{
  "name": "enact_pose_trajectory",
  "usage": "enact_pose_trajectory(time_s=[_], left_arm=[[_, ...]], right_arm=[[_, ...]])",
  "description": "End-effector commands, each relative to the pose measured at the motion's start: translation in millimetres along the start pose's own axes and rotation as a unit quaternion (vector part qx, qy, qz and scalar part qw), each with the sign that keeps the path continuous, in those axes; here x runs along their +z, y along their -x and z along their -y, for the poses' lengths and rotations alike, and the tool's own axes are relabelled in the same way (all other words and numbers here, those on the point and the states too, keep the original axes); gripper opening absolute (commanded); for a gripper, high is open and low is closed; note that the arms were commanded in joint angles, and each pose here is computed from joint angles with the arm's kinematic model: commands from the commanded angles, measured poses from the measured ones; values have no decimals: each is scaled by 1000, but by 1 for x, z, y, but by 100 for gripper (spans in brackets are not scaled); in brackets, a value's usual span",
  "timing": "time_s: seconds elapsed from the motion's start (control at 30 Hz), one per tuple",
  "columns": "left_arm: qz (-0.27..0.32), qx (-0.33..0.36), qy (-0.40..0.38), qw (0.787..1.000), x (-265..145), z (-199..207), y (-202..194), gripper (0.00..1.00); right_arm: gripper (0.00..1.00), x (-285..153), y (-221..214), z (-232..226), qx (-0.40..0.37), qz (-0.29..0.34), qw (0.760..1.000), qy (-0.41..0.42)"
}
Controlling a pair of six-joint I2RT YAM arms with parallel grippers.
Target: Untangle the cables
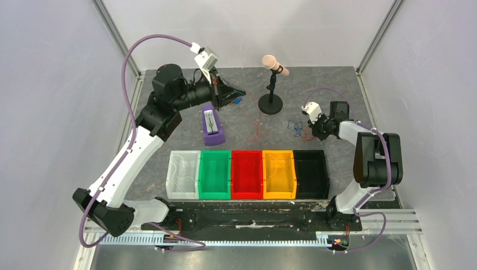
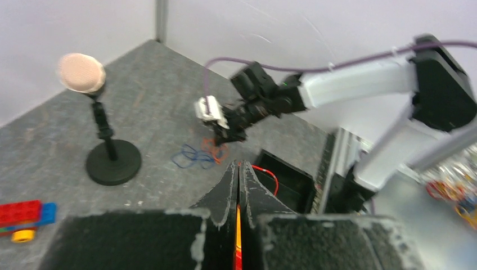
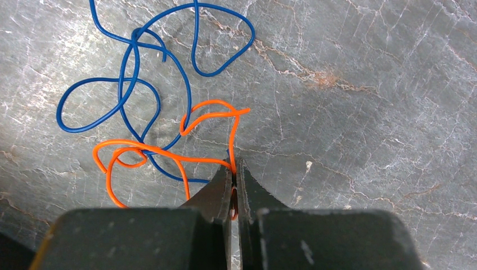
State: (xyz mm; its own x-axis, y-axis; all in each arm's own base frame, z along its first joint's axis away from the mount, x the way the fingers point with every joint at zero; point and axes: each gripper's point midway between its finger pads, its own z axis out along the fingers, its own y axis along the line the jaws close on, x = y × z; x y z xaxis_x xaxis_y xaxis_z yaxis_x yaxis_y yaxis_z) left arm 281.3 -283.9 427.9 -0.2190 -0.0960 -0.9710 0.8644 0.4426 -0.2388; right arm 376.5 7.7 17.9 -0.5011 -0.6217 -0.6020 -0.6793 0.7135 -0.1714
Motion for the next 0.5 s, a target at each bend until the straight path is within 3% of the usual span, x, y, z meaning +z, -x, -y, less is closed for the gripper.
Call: enact_pose_trajectory(time_s=[0.0,0.23,0.47], left_arm=[[-21,25,-119,992,-21,48,-15,2],[-117,-25,-162,980,-50,65,-83,2],[-173,-46,-70,981,-46,29,-138,2]], right_arm=[[0,0,-20,-2,5,-31,1000,-1],[0,0,-21,-3,6,-31,999,-1],[0,0,-19,-3,13,-28,1000,0]])
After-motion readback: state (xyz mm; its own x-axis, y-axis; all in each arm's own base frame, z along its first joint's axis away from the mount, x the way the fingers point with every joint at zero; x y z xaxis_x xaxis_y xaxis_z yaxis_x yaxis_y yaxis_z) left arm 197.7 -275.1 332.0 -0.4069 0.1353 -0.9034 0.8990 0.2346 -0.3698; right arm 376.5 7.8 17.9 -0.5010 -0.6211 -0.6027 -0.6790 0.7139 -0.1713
